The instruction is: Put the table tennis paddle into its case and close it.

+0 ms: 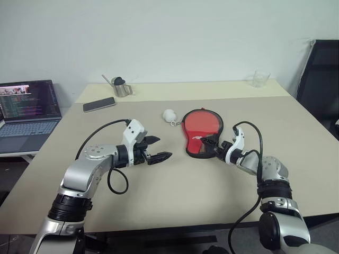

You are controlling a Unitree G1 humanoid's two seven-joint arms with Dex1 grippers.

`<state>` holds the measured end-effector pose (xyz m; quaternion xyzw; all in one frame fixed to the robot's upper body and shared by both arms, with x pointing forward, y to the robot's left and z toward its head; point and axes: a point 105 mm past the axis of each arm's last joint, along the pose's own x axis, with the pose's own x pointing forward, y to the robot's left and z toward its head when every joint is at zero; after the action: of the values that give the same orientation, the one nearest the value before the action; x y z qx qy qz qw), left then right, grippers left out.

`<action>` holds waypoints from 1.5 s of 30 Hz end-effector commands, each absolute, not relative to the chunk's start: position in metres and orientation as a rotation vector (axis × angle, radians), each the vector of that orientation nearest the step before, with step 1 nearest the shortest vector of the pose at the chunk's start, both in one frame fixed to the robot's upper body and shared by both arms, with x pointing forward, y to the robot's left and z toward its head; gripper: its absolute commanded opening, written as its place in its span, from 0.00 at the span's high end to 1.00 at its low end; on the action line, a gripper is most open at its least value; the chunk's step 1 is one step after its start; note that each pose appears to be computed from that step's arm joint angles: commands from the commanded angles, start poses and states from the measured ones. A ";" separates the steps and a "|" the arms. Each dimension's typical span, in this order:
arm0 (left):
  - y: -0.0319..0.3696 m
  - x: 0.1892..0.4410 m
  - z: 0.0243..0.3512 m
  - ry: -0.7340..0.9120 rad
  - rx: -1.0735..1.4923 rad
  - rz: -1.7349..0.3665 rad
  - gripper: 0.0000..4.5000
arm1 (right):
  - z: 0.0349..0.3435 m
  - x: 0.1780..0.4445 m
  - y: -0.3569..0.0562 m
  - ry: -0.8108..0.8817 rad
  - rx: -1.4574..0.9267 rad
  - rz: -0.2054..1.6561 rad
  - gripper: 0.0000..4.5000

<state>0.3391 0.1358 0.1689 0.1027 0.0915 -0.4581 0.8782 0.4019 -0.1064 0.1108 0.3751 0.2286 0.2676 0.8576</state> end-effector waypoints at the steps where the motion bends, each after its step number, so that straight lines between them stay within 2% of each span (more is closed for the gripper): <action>1: 0.134 0.339 0.184 0.132 0.241 -0.958 0.00 | 0.120 0.402 -0.099 0.453 0.815 0.600 0.14; 12: 0.134 0.339 0.183 0.135 0.248 -0.963 0.00 | 0.112 0.407 -0.111 0.454 0.823 0.516 0.98; 23: 0.133 0.340 0.183 0.137 0.252 -0.966 0.00 | 0.103 0.399 -0.116 0.519 0.782 0.518 0.99; 27: 0.132 0.339 0.183 0.138 0.251 -0.969 0.00 | 0.099 0.387 -0.117 0.586 0.753 0.562 0.99; 38: 0.130 0.340 0.181 0.148 0.257 -0.992 0.00 | 0.083 0.313 -0.128 0.801 0.563 0.804 0.99; 45: 0.122 0.340 0.181 0.149 0.257 -1.032 0.00 | 0.070 0.282 -0.134 0.875 0.506 0.857 0.99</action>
<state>0.3401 0.1248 0.1698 0.1120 0.0940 -0.4850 0.8622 0.3016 -0.1419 0.0853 0.2278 0.3597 0.3783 0.8220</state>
